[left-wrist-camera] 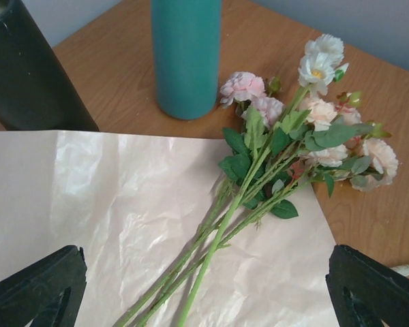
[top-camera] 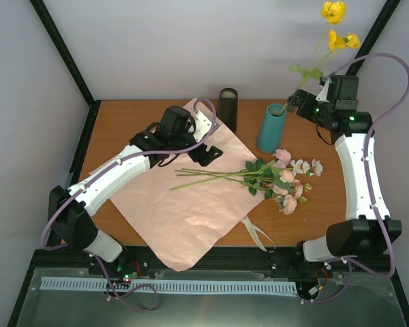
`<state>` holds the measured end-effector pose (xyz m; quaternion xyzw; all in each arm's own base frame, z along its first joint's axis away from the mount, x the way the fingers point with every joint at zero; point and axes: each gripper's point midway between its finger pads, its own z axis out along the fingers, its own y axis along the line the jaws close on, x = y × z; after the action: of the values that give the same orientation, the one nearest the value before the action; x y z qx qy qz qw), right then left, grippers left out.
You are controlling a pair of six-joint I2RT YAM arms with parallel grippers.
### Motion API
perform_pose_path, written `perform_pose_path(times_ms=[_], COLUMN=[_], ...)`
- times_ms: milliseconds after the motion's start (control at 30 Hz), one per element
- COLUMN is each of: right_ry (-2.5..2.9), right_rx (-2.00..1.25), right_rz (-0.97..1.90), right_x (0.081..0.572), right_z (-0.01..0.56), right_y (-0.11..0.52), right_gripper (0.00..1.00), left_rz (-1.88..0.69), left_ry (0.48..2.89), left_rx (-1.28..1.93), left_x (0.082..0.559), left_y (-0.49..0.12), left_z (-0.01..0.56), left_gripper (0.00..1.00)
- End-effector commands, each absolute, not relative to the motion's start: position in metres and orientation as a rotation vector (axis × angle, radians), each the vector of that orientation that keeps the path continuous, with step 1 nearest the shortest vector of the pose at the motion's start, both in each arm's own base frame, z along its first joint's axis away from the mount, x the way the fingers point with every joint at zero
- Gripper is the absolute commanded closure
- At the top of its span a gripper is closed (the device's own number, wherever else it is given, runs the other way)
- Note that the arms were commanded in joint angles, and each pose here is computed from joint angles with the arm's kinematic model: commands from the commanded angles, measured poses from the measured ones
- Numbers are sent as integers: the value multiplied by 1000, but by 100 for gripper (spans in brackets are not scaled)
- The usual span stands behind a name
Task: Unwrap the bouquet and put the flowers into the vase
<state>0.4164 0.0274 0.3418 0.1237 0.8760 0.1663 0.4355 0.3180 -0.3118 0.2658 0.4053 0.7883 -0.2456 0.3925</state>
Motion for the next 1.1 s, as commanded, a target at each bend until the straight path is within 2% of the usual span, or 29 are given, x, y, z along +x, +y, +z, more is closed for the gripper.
perform_pose_path(times_ms=[0, 133, 300, 567, 833, 1067], right_ry=[2177, 2181, 2173, 2265, 2312, 2330], right_rx=[312, 325, 294, 254, 260, 263], right_rz=[397, 363, 363, 366, 489, 521], right_x=[378, 346, 300, 249, 238, 245], right_z=[361, 361, 354, 311, 291, 287], right_y=[27, 22, 25, 30, 45, 49], right_gripper=[0, 0, 0, 0, 0, 0], left_rz=[-568, -575, -584, -494, -437, -406], left_ry=[1983, 2003, 2017, 2113, 2224, 2261], left_rx=[1070, 1144, 1215, 1264, 1328, 1360], left_x=[322, 317, 313, 322, 320, 318], left_y=[-314, -316, -319, -314, -306, -301], left_z=[271, 243, 206, 138, 69, 45], left_gripper=[4, 11, 13, 24, 35, 47])
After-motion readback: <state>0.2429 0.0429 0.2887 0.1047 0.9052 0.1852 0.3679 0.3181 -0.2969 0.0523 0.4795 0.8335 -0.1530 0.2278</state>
